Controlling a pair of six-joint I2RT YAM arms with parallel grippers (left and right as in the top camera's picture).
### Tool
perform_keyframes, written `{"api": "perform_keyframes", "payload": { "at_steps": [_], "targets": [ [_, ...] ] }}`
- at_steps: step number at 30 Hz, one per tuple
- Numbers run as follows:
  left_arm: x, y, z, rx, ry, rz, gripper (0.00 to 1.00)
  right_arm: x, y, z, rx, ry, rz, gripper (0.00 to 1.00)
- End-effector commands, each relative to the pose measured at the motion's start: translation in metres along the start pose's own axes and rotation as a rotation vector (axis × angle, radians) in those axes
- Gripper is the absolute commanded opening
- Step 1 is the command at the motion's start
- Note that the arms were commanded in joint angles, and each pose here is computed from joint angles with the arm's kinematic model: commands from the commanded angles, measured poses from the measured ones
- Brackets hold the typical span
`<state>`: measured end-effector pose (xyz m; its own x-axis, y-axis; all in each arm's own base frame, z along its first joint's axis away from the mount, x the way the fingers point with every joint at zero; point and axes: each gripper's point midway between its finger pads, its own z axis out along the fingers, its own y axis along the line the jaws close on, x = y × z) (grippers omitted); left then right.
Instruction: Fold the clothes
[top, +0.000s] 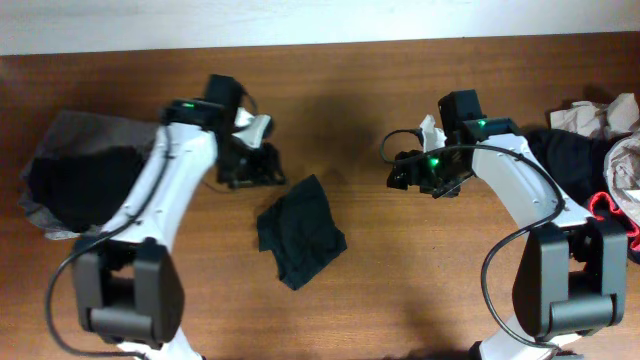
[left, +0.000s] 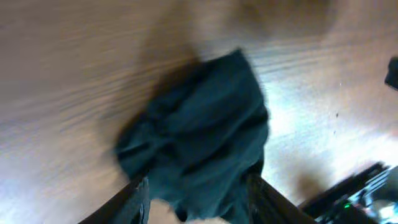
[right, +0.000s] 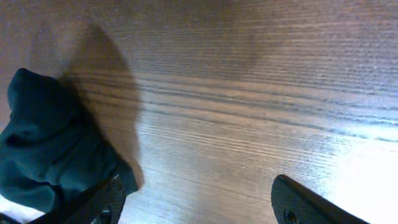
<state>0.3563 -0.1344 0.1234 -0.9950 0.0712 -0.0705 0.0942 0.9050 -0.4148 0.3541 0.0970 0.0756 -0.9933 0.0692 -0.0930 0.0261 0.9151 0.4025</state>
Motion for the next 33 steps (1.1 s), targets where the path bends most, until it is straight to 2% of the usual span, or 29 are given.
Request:
{"api": "perform_keyframes", "payload": {
  "at_steps": [1,4,7,11,14,17,20,23,25,27,28,30,33],
  "targets": [
    [-0.006,0.018,-0.06,0.0,-0.139,-0.078,0.49,-0.001,0.005,0.0,-0.027,0.004,-0.038,0.8],
    [0.009,0.038,-0.096,-0.039,-0.211,-0.139,0.51,0.0,0.009,0.0,-0.049,0.005,-0.051,0.8],
    [0.028,0.031,-0.105,0.027,-0.252,-0.144,0.68,-0.002,0.014,-0.002,-0.078,-0.003,-0.07,0.8],
    [0.052,0.011,-0.079,0.207,-0.245,-0.164,0.79,-0.001,0.026,-0.006,-0.107,-0.014,-0.094,0.81],
    [0.073,0.015,-0.037,0.304,-0.184,-0.271,0.82,0.006,0.044,-0.003,-0.118,0.0,-0.141,0.83],
    [0.096,0.012,0.006,0.458,-0.113,-0.396,0.82,0.02,0.067,0.008,-0.111,0.037,-0.205,0.72],
    [0.111,0.02,0.032,0.485,-0.089,-0.495,0.82,0.024,0.081,0.013,-0.106,0.038,-0.182,0.49],
    [0.12,0.026,0.047,0.487,-0.085,-0.544,0.82,0.021,0.091,0.016,-0.119,0.023,-0.139,0.2],
    [0.124,0.032,0.053,0.462,-0.081,-0.584,0.84,0.021,0.099,0.017,-0.137,0.019,-0.129,0.07],
    [0.129,0.041,0.06,0.415,-0.076,-0.631,0.87,0.023,0.113,0.019,-0.177,0.019,-0.157,0.04],
    [0.132,0.045,0.063,0.39,-0.07,-0.675,0.93,0.026,0.121,0.021,-0.181,0.022,-0.146,0.04],
    [0.133,0.053,0.067,0.35,-0.077,-0.741,0.97,0.03,0.134,0.025,-0.188,0.021,-0.151,0.04],
    [0.131,0.057,0.07,0.319,-0.087,-0.789,0.96,0.03,0.134,0.031,-0.13,0.001,-0.097,0.04]
  ]
}}
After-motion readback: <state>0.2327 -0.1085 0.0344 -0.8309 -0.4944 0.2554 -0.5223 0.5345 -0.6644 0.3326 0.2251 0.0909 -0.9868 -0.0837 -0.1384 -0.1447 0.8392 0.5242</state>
